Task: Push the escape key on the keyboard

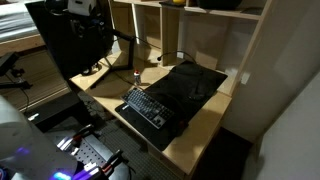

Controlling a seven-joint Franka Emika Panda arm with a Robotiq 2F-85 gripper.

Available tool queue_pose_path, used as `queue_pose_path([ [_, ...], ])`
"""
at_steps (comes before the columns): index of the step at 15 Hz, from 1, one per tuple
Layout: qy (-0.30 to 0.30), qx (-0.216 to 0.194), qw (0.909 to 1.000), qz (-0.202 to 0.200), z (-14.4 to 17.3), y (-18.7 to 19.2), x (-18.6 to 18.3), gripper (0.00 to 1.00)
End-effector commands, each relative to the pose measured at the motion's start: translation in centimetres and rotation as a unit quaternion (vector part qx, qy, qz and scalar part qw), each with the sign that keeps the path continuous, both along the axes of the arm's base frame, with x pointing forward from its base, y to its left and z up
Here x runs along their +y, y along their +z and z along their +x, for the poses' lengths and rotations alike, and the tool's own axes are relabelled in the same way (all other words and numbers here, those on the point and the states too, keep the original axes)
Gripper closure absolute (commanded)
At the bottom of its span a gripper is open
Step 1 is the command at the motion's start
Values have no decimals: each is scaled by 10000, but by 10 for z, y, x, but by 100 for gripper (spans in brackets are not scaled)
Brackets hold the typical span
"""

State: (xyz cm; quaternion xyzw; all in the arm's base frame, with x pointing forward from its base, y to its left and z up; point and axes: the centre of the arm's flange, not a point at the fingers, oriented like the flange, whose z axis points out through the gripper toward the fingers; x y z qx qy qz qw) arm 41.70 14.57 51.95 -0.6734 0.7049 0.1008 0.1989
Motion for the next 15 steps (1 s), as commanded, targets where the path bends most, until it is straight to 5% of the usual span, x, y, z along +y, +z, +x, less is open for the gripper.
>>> queue_pose_path([
  [1,1,5,10000,37,0,1,1,0],
  [4,-56,808,9964,-269,-9,4,-2,0],
  [11,-2165,454,9698,-1030,-10,3,2,0],
  [12,-2313,217,9681,-943,-6,4,3,0],
  [13,-1967,480,9751,-909,-8,7,2,0],
  [15,-2158,328,9721,-857,-6,10,4,0],
])
